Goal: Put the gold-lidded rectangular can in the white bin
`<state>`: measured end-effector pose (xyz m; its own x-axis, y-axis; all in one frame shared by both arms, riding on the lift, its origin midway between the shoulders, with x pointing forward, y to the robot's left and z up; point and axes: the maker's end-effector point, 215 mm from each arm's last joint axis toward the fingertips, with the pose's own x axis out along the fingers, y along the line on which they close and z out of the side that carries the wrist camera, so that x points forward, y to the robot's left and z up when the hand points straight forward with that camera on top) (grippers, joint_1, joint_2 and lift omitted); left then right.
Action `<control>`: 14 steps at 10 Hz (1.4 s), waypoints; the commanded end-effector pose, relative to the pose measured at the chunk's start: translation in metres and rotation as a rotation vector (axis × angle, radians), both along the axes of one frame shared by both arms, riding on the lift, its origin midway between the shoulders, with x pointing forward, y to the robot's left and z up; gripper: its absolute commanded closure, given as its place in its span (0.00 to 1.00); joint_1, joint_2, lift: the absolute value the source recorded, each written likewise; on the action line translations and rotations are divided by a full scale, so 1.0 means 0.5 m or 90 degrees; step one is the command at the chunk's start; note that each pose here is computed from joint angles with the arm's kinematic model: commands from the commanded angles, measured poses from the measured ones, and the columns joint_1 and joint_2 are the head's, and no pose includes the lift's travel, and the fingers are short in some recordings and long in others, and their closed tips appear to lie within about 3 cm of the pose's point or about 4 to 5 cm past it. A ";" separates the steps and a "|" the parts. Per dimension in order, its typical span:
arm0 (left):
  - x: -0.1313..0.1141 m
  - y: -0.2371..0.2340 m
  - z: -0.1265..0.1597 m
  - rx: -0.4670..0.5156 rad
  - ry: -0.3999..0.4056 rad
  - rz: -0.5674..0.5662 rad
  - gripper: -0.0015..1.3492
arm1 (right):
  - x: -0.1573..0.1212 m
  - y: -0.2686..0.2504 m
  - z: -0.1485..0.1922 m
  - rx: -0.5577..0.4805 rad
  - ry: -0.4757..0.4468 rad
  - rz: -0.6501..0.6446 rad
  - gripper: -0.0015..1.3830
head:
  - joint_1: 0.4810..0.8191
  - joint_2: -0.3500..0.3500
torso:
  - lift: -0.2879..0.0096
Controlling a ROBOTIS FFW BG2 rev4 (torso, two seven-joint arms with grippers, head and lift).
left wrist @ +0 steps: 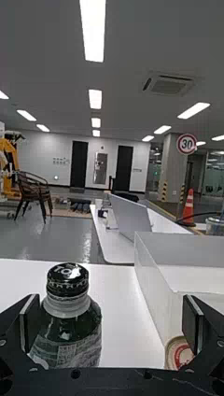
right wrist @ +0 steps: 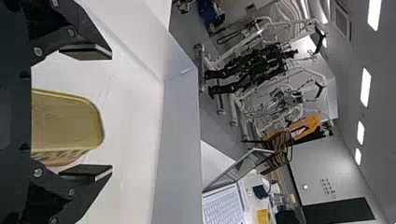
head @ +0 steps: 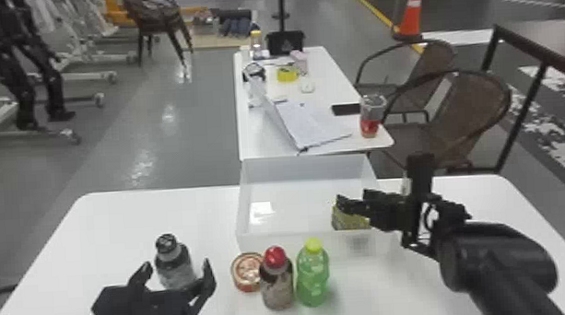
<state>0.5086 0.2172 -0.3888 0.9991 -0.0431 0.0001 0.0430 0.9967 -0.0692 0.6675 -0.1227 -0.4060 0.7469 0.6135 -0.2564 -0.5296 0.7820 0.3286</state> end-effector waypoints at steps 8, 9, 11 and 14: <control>0.000 -0.003 0.021 -0.001 -0.020 0.001 0.11 | -0.152 -0.067 0.201 -0.018 -0.226 -0.144 0.08 | 0.20 0.50 | 0.63; -0.001 -0.005 0.023 -0.001 -0.023 0.001 0.11 | -0.202 -0.080 0.161 -0.029 -0.215 -0.170 0.08 | 0.20 0.50 | 0.63; -0.002 -0.002 0.035 0.000 -0.036 0.004 0.11 | -0.271 -0.126 0.128 -0.029 -0.213 -0.231 0.07 | 0.20 0.50 | 0.63; -0.008 0.004 0.046 0.010 -0.049 0.010 0.12 | -0.334 -0.165 0.095 -0.050 -0.211 -0.254 0.06 | 0.20 0.50 | 0.63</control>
<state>0.5054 0.2192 -0.3663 0.9968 -0.0283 0.0742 0.0324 0.9980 -0.0552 0.5077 -0.2032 -0.3551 0.9664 0.2572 0.0025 -0.2553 0.9580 0.1303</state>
